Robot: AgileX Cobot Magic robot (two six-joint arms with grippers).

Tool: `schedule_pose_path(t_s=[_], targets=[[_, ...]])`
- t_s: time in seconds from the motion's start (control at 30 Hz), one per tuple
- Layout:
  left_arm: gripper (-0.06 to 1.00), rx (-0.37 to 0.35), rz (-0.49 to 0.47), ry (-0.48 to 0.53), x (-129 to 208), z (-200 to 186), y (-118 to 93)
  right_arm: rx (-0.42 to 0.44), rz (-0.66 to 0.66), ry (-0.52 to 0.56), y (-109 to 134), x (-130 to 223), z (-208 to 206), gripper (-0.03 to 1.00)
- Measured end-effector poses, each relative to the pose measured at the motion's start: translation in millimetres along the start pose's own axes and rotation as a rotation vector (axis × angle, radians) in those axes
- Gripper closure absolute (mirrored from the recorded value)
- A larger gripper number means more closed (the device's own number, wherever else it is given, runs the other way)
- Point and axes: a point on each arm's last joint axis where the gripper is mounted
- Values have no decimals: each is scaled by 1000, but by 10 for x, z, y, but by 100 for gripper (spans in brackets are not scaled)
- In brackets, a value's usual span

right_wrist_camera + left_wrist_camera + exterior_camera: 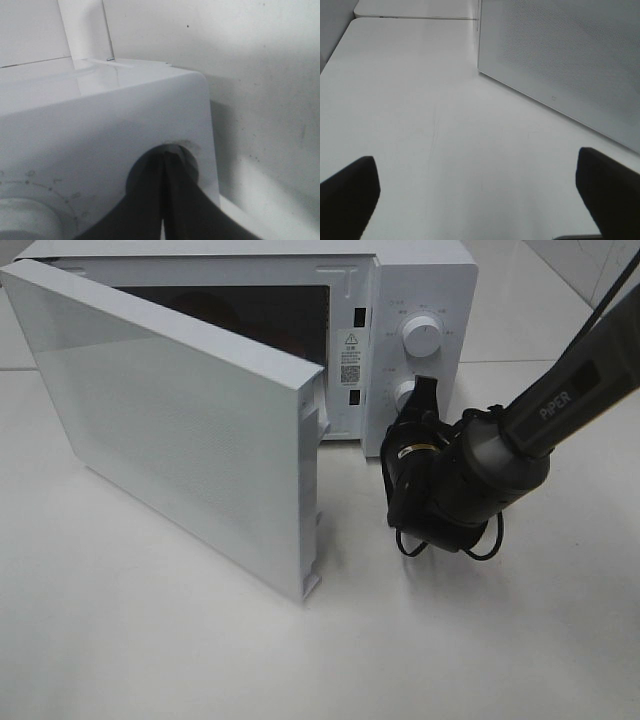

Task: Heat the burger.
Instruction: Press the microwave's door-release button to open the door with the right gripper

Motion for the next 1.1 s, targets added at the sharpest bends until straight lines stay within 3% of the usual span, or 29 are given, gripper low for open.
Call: schedule_pose_path(t_s=[0.57,1.1], targets=[[-5,0,0,0,0,0,0,44,-11,-5,21,46,-49,95],[-5,0,0,0,0,0,0,142,-310,84,240,-3,-373,95]])
Point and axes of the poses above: a point on each arm's last joint axis where the gripper is mounted, z pointing out along that axis toward the gripper, y along the wrist's bending axis when the last joint is at zero, x = y × z, and after that the axes turned 15 degrees about z, right-handed
